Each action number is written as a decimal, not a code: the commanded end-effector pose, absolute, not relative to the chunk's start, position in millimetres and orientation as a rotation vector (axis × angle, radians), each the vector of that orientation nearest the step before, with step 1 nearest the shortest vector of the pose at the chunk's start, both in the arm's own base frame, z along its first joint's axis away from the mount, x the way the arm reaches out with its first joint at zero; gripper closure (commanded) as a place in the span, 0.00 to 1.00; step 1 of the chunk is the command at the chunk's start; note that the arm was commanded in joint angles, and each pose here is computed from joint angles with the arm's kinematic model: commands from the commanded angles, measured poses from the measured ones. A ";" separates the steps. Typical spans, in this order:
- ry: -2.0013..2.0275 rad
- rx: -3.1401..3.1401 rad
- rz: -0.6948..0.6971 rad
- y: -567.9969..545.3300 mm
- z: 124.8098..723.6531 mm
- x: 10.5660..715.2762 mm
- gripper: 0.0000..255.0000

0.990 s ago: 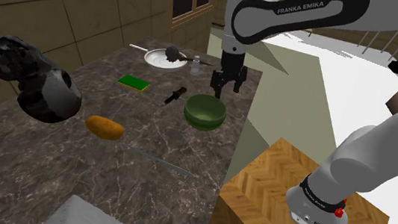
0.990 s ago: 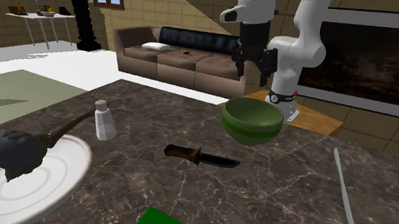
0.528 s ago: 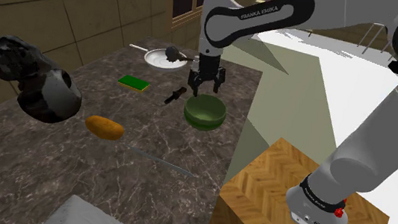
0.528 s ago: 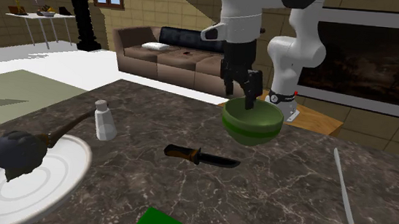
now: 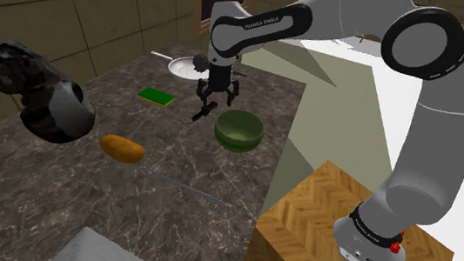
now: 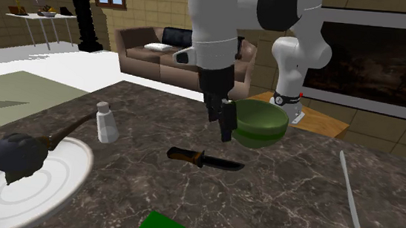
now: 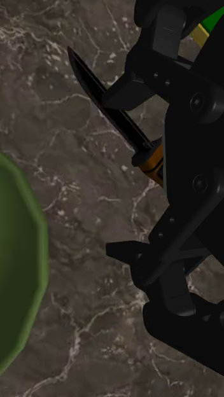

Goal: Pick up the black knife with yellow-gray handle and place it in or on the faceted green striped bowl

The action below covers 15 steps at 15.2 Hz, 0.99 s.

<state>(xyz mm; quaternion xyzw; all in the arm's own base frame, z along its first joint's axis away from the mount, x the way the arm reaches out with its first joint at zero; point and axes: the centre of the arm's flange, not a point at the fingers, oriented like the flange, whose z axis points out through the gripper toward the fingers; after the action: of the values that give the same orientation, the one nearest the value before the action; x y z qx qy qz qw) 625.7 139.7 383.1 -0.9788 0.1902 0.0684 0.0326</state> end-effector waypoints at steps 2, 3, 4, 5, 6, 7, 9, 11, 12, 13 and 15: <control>0.669 -2.990 0.202 141.6 367.8 658.8 0.00; 0.696 -2.982 0.200 142.0 362.9 670.6 0.00; 0.720 -2.975 0.198 142.3 358.5 681.1 0.00; 0.720 -2.975 0.198 142.8 353.3 680.6 0.00; 0.720 -2.975 0.198 143.4 348.0 680.0 0.00; 0.720 -2.975 0.198 143.9 342.8 679.4 0.00; 0.720 -2.975 0.198 145.0 332.4 678.2 0.00; 0.720 -2.975 0.198 146.1 321.9 677.2 0.00; 0.720 -2.975 0.198 146.4 319.0 676.8 0.00; 0.720 -2.975 0.198 146.4 318.9 676.8 0.00; 0.720 -2.975 0.198 146.4 318.9 676.8 0.00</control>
<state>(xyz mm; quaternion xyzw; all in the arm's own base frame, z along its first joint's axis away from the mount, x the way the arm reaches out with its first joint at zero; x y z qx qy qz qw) 676.9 146.4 319.4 -0.9693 0.2344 0.0646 0.0373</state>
